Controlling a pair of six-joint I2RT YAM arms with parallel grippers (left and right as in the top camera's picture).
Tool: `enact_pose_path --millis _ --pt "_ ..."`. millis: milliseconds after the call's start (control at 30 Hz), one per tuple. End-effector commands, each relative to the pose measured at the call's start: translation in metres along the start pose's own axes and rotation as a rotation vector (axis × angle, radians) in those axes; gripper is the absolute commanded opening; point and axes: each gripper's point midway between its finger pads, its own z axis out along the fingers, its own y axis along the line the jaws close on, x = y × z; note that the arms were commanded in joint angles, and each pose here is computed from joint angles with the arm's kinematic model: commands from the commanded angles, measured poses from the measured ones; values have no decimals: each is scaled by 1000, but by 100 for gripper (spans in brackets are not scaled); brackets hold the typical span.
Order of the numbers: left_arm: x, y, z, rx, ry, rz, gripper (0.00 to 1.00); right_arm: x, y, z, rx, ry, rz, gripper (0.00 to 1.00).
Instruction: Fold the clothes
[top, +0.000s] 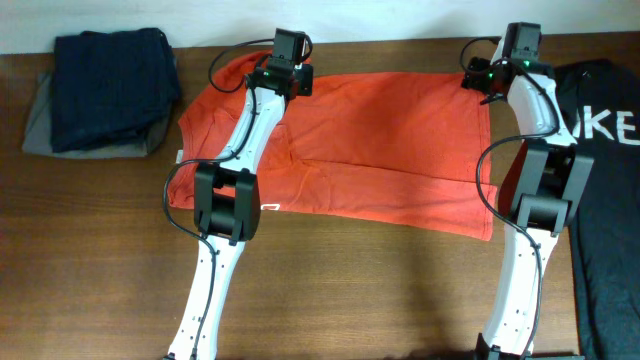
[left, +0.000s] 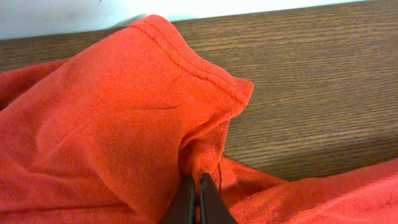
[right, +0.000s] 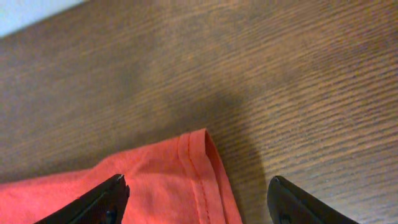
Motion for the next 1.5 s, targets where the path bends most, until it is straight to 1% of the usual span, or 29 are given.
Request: enact_pose_path --millis 0,67,167,200,433,600,667,767,833,933,967,1167,1333,1467 --pt "-1 2 1 -7 -5 -3 1 -9 -2 1 2 -30 31 75" --pt "-1 2 1 -8 -5 -3 1 -10 -2 1 -1 -37 37 70" --pt "-1 2 1 -8 -5 -3 1 -8 1 4 -16 -33 39 55" --pt "-1 2 1 -8 -5 -3 1 -8 1 5 -15 -31 39 52" --pt "-1 3 1 -9 -5 -5 1 6 -2 19 -9 1 46 53" --pt "-1 3 1 -9 -6 -5 1 7 -2 22 -11 -3 70 53" --pt "-1 4 1 -9 -6 -5 1 6 -2 22 -12 -9 77 50" --pt "-2 4 1 -9 -6 -5 1 5 -2 22 -12 -10 89 36" --pt "-2 3 1 -9 -9 -5 1 6 -2 22 -12 -9 89 25" --pt "-2 3 1 -9 -9 -5 1 6 -1 22 -13 -8 88 17" --pt "-2 3 1 -9 -9 -5 1 7 1 22 -14 -6 86 16" --pt "-2 4 1 -9 -9 -6 1 7 4 23 -10 -8 80 4" --pt "-3 10 2 -15 -8 -11 1 -1 2 17 3 -19 81 4" --pt "-16 17 -10 -21 -23 -20 1 -19 3 -3 6 -27 85 4"
